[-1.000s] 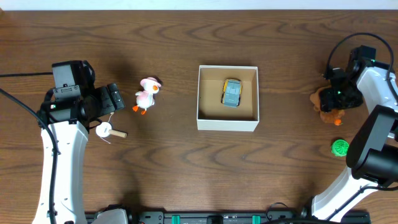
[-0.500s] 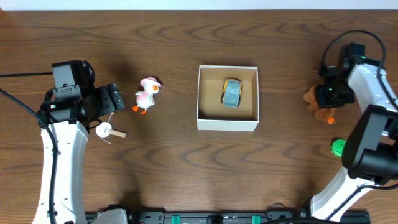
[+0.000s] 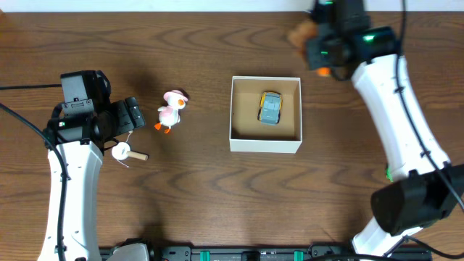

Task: Pack container
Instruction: 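Carry the brown plush with the right gripper into the box beside truck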

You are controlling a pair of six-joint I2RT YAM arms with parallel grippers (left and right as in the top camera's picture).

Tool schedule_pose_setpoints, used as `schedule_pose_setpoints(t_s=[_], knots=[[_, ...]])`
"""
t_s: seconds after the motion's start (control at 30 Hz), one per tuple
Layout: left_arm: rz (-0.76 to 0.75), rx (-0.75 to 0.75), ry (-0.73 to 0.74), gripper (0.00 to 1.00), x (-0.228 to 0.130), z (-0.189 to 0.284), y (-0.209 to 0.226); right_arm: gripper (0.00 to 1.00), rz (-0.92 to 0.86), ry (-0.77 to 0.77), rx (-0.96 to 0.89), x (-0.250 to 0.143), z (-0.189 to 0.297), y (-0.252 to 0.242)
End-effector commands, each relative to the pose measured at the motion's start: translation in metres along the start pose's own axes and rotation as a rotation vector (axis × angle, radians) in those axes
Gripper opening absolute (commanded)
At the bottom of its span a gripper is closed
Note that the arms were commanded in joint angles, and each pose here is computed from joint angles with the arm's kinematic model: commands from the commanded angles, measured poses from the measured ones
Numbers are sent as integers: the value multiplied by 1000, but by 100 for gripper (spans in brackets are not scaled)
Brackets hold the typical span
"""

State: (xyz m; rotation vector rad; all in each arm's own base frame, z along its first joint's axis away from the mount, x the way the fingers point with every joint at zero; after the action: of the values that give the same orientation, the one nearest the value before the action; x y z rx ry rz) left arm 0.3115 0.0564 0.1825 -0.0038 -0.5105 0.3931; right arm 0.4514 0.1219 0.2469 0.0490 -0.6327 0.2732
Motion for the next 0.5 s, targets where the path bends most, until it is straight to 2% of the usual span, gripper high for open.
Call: schedule_pose_setpoints(t_s=[0.0,0.13,0.27,0.47], knots=[[-8,2,-22,98,9,4,0,1,-134,5,26,-1,-6,44],[-8,2,-22,98,9,4,0,1,-258,41,19,-12,-14,84],[-8,2,-22,98,9,4,0,2,-244,86,31,-26,-28,118],[-9,3,-22,98,9,4,0,2,-283,218,10,-59,-53,137]])
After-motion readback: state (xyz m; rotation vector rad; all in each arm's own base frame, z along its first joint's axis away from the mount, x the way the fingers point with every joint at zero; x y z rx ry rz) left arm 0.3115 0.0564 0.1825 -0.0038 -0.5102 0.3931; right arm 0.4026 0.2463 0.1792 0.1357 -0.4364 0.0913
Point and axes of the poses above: each gripper's point midway between its finger pads, its own z axis back along the fingers, its own y axis along the line the jaws close on, x = y × z, the point moved 2 cm from there along z, back along the fingers, and after that the axes turned 2 degrees about z, right-handed, at the moved point
